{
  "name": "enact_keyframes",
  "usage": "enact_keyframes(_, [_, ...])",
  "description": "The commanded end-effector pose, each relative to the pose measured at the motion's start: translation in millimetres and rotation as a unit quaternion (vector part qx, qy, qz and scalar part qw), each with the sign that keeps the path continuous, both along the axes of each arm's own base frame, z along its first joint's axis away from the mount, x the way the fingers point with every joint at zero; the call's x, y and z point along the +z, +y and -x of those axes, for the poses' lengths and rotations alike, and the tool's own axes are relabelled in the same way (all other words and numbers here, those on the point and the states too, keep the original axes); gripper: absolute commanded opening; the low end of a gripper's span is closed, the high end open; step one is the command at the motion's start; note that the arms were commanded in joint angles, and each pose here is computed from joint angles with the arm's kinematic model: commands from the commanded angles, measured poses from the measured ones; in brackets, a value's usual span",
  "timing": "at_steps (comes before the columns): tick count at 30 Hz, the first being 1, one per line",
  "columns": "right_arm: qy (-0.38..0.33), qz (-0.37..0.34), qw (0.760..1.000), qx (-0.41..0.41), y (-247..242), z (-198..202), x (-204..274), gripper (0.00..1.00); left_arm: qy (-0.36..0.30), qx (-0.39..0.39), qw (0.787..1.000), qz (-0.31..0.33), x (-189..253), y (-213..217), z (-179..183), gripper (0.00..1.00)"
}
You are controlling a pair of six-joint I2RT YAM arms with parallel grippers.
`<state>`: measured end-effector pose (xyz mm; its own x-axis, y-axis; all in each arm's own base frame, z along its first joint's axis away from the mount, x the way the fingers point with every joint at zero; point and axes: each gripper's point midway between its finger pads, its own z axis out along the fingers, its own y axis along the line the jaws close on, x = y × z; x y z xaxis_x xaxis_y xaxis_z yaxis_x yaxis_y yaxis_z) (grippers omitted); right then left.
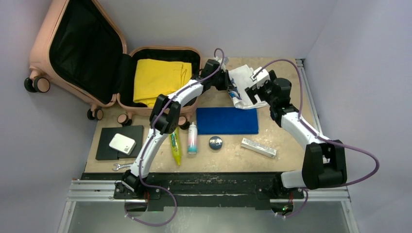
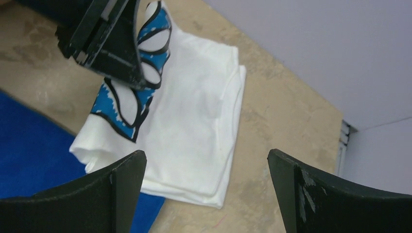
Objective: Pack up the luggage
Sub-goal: Pick up the clothes at the center of the board, then place the clothes in the luggage.
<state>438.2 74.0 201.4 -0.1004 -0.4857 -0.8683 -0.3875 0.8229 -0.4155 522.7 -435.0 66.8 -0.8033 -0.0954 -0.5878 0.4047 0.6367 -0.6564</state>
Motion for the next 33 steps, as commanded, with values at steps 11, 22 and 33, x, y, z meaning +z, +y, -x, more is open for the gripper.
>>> enact_keyframes(11, [0.019,0.000,1.000,-0.015,-4.2,11.7,-5.4,0.99,-0.165,-0.010,0.986,-0.027,154.1,19.0,2.3,0.00])
enact_keyframes(22, [0.016,0.010,0.999,-0.035,-13.3,18.4,-3.3,0.99,-0.126,0.016,0.986,-0.110,151.2,104.3,-2.4,0.00])
enact_keyframes(33, [0.012,0.004,0.999,-0.030,-12.1,24.5,-0.9,0.99,-0.057,0.007,0.983,-0.175,129.7,182.8,9.9,0.00])
